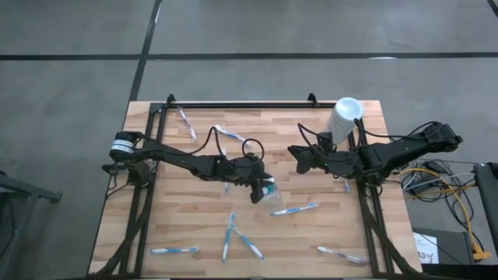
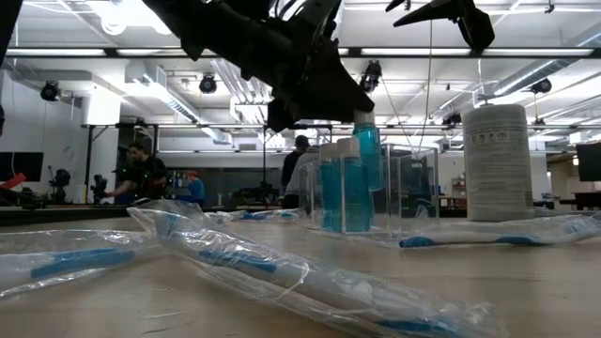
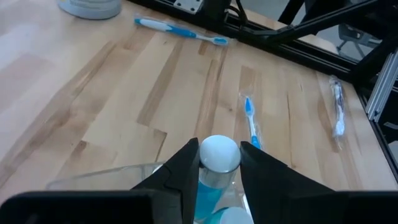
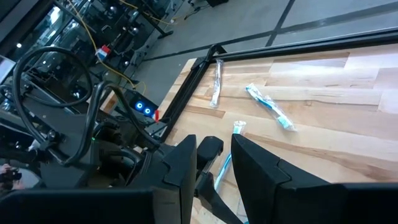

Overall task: Pick & Place toothbrushing station
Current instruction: Put the blue mouthwash into the middle section of the transparent organizer, then put the blue toothbrush into the left section of the transparent organizer

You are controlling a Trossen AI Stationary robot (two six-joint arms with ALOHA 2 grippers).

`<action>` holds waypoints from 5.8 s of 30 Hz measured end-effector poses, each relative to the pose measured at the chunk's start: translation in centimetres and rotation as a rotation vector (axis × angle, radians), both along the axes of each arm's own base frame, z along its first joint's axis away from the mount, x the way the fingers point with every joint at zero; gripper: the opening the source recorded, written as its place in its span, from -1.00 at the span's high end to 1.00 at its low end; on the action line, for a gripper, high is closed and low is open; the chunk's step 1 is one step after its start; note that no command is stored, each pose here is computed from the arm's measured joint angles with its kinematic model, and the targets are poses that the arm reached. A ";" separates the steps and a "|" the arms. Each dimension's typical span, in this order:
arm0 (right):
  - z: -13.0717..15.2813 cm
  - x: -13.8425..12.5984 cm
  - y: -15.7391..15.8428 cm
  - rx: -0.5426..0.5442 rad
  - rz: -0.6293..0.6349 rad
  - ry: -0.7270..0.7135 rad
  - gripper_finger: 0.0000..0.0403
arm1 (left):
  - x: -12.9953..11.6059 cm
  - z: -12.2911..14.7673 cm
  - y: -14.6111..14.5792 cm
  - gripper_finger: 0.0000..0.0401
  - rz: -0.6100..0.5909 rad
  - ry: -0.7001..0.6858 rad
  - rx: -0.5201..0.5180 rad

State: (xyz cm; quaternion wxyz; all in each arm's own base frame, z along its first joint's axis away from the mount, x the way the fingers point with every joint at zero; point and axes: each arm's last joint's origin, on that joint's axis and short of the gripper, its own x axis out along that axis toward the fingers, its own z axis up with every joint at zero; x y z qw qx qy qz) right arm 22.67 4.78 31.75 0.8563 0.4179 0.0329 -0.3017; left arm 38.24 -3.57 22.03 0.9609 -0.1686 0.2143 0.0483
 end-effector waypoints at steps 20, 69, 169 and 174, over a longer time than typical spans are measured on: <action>0.0 0.0 0.0 0.001 0.000 -0.001 0.52 | 0.0 0.0 0.0 0.40 0.002 0.000 -0.005; 0.0 0.0 0.0 0.001 -0.001 -0.001 0.51 | -13.1 10.2 1.3 0.30 -0.071 -0.299 0.138; 0.0 0.0 0.0 0.001 -0.001 -0.001 0.51 | -10.6 -6.3 13.3 0.31 0.897 0.499 -0.713; 0.0 0.0 0.0 0.001 -0.001 -0.001 0.51 | -10.6 -6.3 13.3 0.57 0.894 0.500 -0.716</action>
